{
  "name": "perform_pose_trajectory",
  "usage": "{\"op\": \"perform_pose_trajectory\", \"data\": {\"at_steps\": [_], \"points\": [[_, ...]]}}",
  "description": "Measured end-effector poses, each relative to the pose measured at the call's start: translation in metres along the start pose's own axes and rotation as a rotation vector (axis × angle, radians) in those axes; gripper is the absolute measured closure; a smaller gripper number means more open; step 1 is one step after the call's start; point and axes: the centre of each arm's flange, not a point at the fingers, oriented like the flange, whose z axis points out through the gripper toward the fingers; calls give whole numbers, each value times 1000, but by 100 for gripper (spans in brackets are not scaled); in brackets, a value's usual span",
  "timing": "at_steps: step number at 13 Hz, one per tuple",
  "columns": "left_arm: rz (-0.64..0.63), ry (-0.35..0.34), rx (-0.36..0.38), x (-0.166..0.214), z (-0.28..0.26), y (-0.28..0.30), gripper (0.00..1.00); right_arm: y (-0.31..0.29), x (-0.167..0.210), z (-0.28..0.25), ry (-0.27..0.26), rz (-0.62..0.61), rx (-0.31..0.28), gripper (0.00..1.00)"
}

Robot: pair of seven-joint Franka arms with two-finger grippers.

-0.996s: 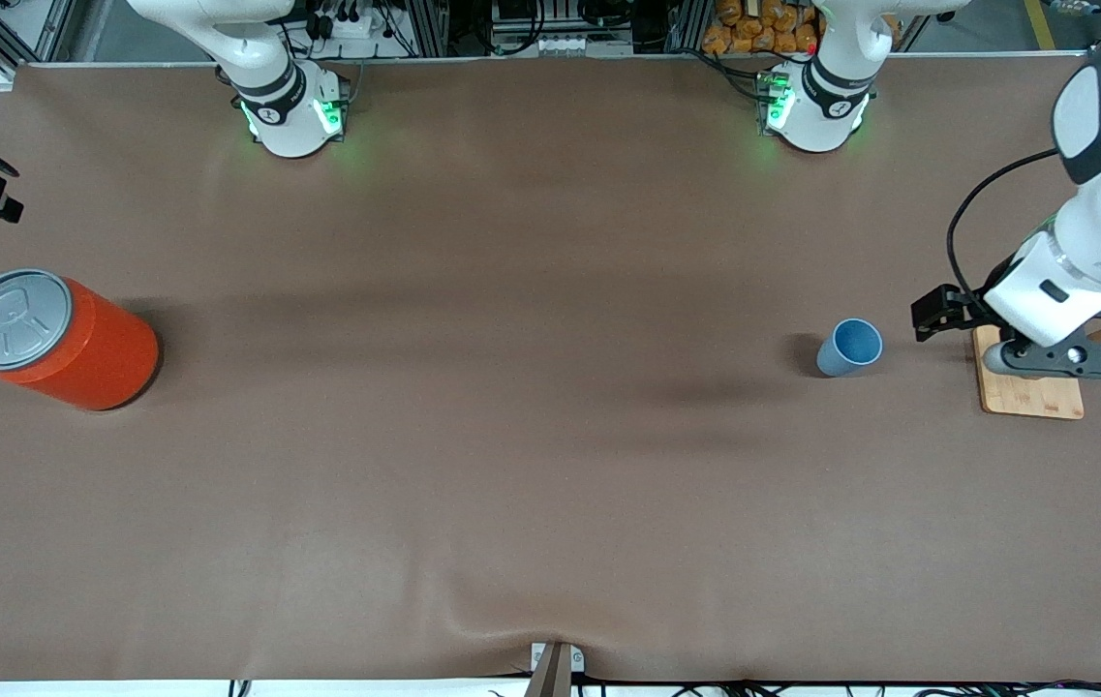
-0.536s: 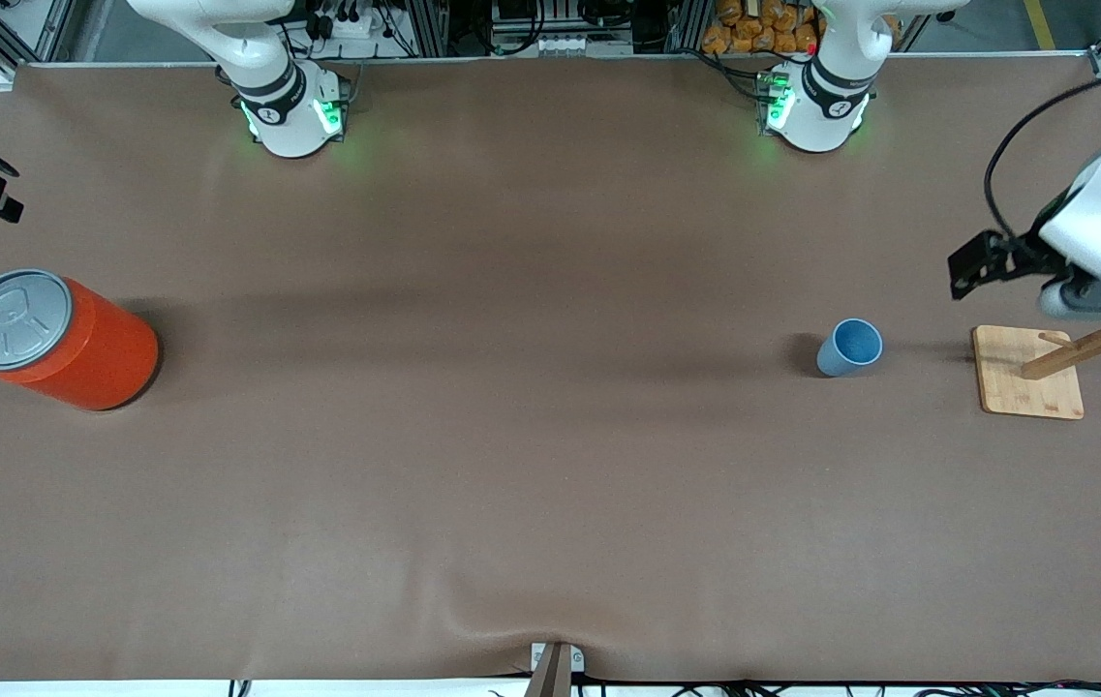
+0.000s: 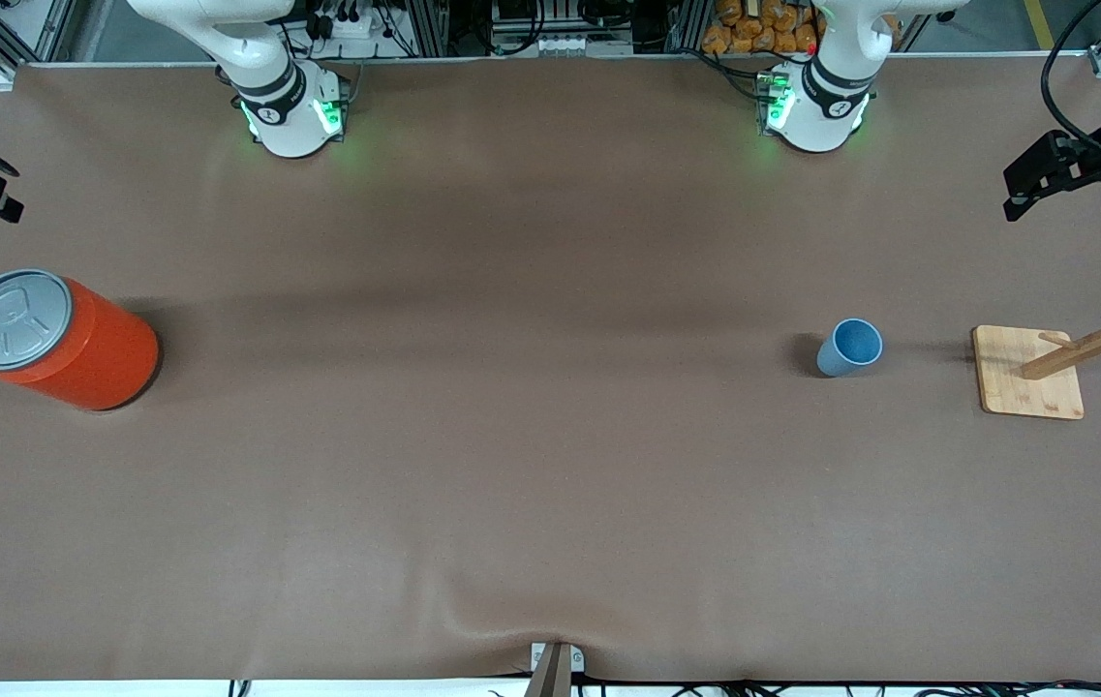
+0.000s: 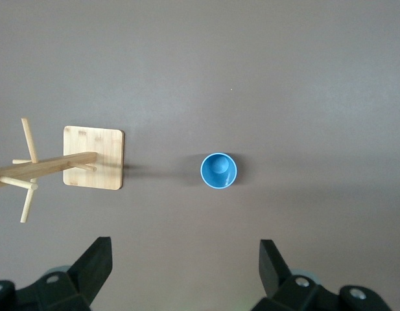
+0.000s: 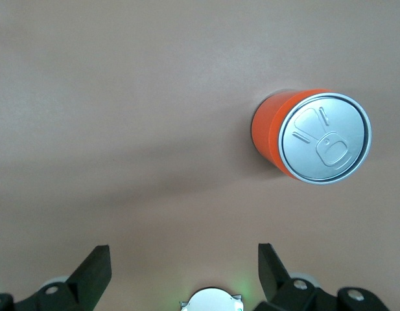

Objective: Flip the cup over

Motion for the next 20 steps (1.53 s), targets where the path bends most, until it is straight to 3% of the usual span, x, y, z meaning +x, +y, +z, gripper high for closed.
{"op": "perform_pose_trajectory", "data": {"at_steps": [4, 9, 20], "points": [[-10, -5, -6, 15, 19, -10, 0, -1, 0, 0, 0, -1, 0, 0], [-44, 0, -52, 15, 22, -73, 0, -1, 0, 0, 0, -2, 0, 0], [-60, 0, -54, 16, 20, -46, 0, -1, 0, 0, 0, -2, 0, 0]]}}
